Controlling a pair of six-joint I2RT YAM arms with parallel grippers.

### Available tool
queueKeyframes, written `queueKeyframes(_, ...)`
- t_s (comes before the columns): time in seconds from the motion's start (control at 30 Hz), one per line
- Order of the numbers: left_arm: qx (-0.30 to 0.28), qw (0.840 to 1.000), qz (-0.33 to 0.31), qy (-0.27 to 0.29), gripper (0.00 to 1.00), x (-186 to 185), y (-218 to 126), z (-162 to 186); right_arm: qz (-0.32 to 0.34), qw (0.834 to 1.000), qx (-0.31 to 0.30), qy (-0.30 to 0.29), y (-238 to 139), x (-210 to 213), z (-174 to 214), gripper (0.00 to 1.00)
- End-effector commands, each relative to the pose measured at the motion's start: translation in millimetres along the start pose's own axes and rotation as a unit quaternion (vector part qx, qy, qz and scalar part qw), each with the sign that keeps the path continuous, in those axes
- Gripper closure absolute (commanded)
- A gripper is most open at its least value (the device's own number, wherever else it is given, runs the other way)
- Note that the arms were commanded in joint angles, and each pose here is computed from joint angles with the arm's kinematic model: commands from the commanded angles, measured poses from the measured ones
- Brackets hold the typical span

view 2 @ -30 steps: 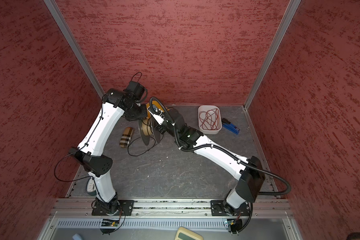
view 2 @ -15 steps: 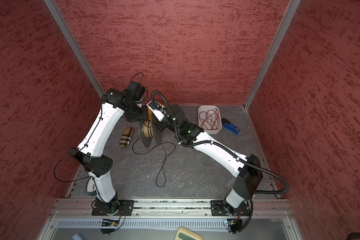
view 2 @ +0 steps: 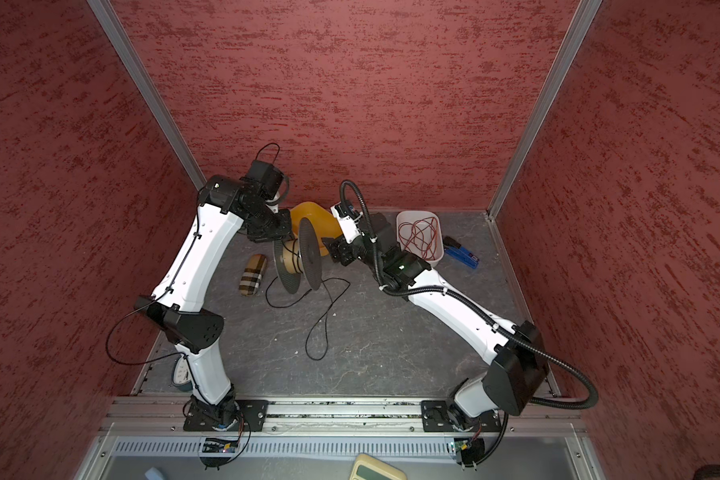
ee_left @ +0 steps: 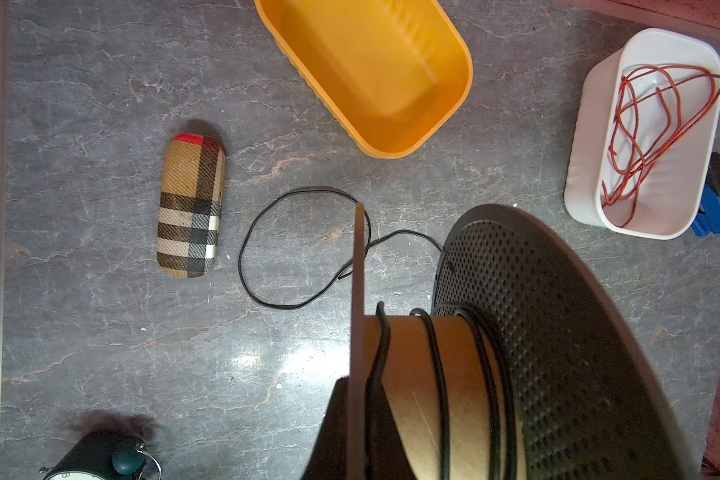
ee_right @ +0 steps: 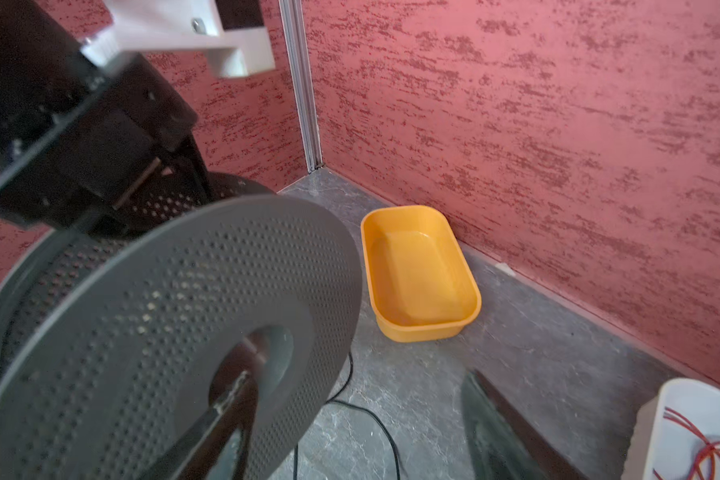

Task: Wrap the cables
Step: 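Release the cable and draw the right gripper back from the spool, then lower the right gripper and grasp the loose cable below the spool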

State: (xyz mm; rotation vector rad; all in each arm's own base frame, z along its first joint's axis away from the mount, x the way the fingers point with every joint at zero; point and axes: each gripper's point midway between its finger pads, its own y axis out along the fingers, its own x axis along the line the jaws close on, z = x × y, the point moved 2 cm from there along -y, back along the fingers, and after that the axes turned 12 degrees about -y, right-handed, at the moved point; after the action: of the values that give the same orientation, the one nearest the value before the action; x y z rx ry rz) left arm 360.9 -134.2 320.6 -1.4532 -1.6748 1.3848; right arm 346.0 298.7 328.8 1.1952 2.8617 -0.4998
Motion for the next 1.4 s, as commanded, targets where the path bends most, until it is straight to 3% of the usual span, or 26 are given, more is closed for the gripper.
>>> queueKeyframes(0.0,-0.035,0.998,0.057,-0.003,1.0,-9.0,-31.1,-7.0,-0.002,0.999,-0.028,0.044,-16.8,-3.8,4.5,0.11)
queueKeyframes(0.2,-0.03,0.997,0.075,-0.008,1.0,-11.7,-36.3,-6.1,-0.065,0.993,-0.007,0.103,-14.4,5.6,50.4,0.08)
queueKeyframes(0.53,-0.024,0.995,0.093,-0.028,1.0,-11.4,-41.7,-7.5,-0.189,0.969,0.032,0.155,17.7,46.7,110.3,0.15)
queueKeyframes(1.03,-0.019,0.99,0.123,-0.069,1.0,-13.9,-46.1,-14.2,-0.25,0.942,0.063,0.216,60.7,64.3,149.9,0.3)
queueKeyframes(1.17,-0.022,0.989,0.122,-0.078,1.0,-11.9,-45.1,-17.5,-0.27,0.931,0.066,0.238,70.3,69.6,151.0,0.44)
queueKeyframes(1.37,-0.024,0.989,0.11,-0.1,1.0,-5.4,-39.7,-22.5,-0.253,0.935,0.062,0.242,69.8,65.4,142.4,0.78)
